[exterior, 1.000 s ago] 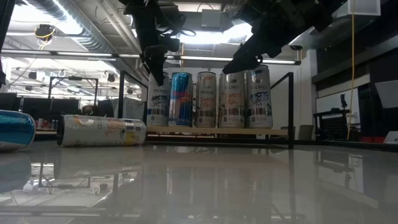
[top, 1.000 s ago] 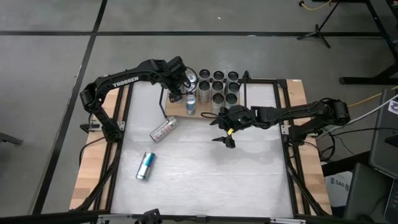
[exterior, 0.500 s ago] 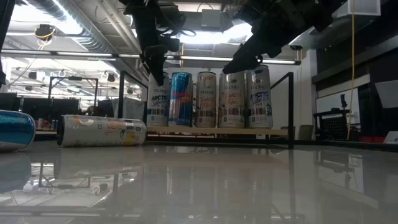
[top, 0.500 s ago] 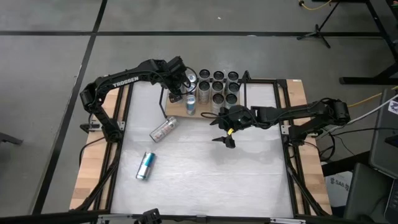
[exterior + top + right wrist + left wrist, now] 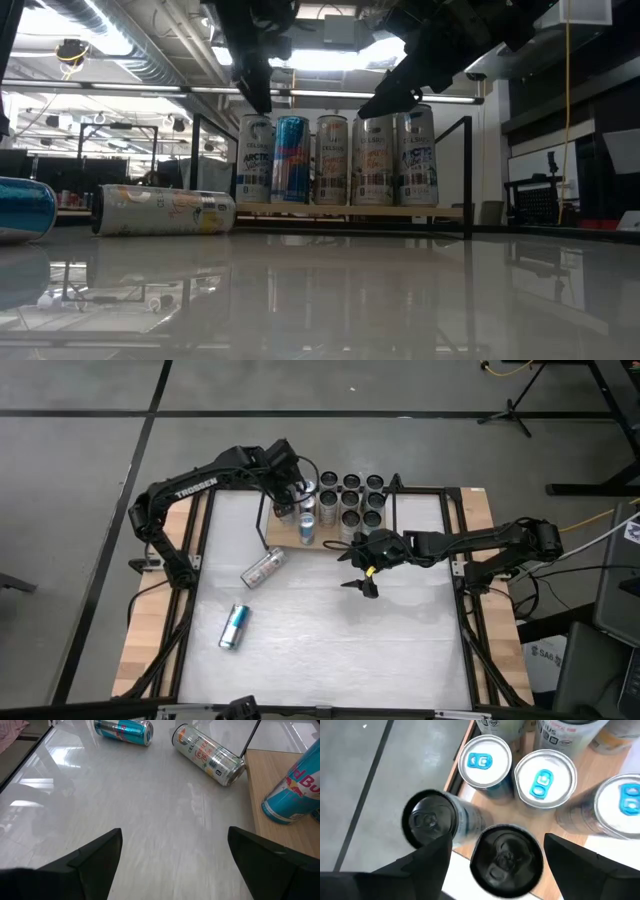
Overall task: Place canned beverage on shelf
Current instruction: Put the white soda can aligned with the other white soda can on the shelf
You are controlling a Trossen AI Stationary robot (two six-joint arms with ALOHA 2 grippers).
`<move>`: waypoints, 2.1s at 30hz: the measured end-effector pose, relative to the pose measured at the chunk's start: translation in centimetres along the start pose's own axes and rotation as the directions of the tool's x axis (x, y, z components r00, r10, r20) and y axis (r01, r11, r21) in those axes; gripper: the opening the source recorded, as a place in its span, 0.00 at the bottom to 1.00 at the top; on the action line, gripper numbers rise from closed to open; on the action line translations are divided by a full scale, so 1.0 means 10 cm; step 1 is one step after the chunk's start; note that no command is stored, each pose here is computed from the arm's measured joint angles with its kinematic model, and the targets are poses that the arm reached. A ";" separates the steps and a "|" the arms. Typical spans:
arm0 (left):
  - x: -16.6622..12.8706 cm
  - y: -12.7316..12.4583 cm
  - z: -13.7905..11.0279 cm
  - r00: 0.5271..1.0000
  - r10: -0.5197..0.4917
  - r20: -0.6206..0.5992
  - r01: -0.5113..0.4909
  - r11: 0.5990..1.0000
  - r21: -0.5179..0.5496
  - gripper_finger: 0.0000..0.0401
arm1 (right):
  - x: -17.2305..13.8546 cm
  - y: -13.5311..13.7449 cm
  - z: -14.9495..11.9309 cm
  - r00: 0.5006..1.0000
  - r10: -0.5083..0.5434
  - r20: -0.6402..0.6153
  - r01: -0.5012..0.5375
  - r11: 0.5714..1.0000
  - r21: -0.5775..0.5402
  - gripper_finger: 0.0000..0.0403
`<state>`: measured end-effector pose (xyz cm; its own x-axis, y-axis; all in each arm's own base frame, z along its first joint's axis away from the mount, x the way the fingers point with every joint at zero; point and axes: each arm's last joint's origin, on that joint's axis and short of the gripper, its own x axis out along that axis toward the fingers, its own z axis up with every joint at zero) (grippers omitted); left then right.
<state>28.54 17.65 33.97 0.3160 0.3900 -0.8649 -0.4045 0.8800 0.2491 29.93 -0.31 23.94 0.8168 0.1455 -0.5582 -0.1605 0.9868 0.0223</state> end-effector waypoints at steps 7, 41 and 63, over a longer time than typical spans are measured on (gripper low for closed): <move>-0.36 0.00 0.06 1.000 -0.022 -0.006 0.021 0.999 -0.044 0.76 | 0.00 0.00 0.00 1.000 0.000 0.000 0.000 1.000 0.000 0.87; -0.56 -1.34 -1.47 0.979 -0.203 0.002 0.180 0.866 -0.467 0.76 | 0.00 0.00 -0.03 1.000 0.002 -0.025 -0.002 1.000 0.004 0.87; 0.17 -1.68 -2.10 0.983 -0.176 -0.046 0.117 0.805 -0.581 0.76 | 0.00 0.00 -0.03 1.000 0.003 -0.027 -0.002 1.000 0.004 0.87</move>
<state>17.78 -2.16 19.17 0.3427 0.2161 -0.9143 -0.7874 0.5968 -0.1541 29.77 -0.31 23.72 0.8015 0.1461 -0.5799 -0.1600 0.9867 0.0273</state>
